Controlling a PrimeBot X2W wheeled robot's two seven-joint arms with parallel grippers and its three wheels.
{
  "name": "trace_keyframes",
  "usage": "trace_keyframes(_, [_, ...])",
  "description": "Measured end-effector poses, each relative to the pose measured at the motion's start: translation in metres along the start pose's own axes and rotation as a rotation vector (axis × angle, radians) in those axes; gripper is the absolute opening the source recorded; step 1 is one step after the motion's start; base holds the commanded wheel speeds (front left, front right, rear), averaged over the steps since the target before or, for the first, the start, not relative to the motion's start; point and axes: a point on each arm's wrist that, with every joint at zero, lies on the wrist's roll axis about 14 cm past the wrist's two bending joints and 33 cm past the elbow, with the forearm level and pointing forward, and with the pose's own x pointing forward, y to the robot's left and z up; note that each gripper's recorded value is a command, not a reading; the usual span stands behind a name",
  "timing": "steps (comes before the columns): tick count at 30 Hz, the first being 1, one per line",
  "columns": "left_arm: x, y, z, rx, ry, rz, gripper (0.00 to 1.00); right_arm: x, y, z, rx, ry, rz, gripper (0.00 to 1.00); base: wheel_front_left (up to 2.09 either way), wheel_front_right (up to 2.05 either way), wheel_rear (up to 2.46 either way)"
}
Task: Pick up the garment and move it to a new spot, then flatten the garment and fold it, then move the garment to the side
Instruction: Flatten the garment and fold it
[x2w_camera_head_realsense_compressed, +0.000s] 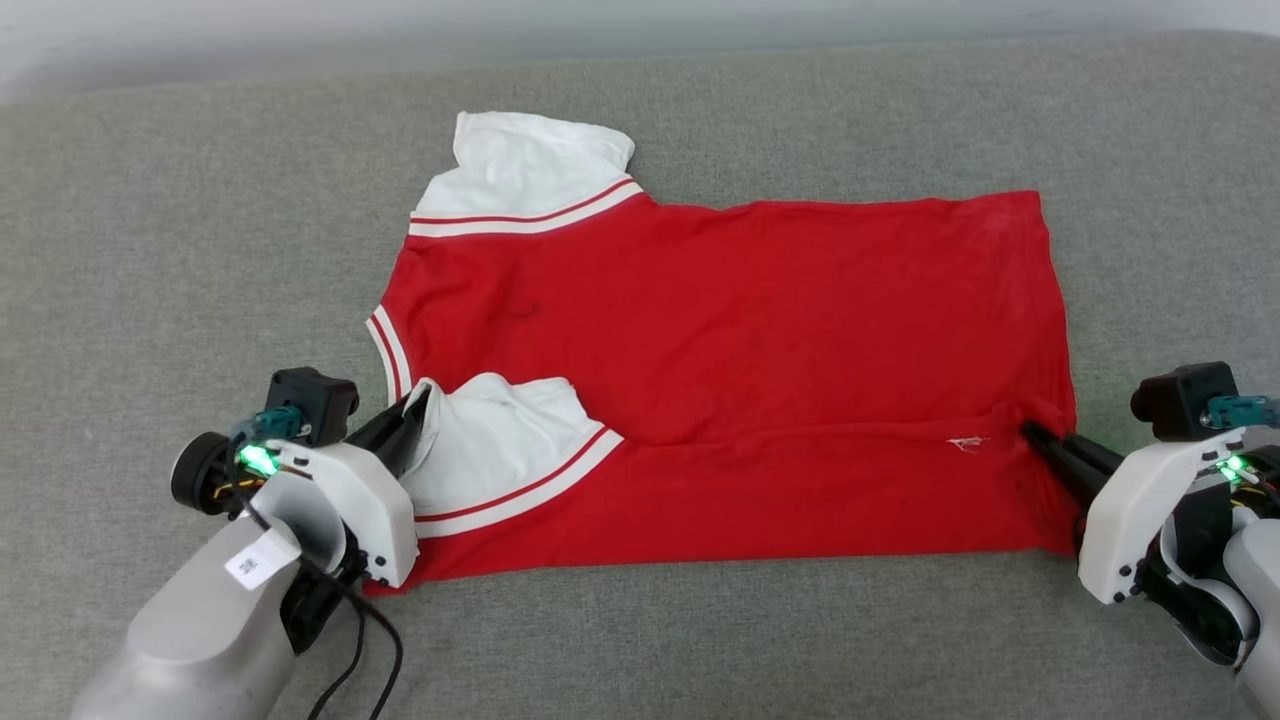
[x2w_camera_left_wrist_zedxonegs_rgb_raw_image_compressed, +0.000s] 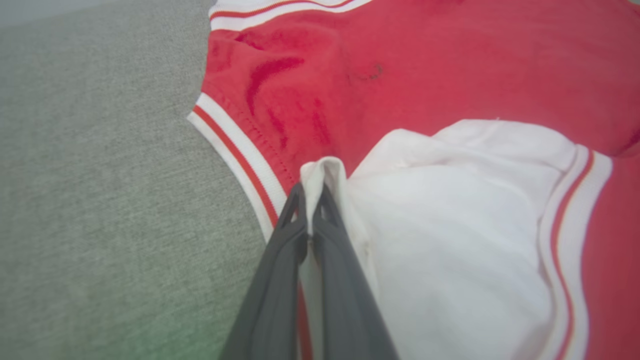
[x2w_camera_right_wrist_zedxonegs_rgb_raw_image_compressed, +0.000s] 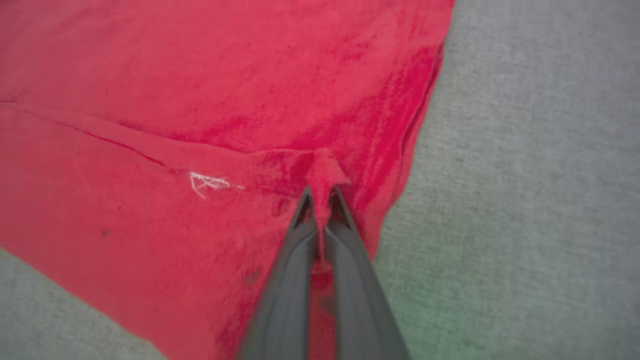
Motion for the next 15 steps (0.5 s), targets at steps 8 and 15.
trace_keyframes(8, [-0.015,0.01,0.037,0.034,-0.093,0.025,1.0,-0.012,0.006,0.029,-0.007,-0.126,0.015,1.0,0.0,0.0,0.0])
trace_keyframes(15, [-0.036,0.019,0.07,0.05,-0.091,0.04,1.0,-0.026,0.015,0.036,-0.02,-0.17,0.03,1.0,0.0,0.0,0.0])
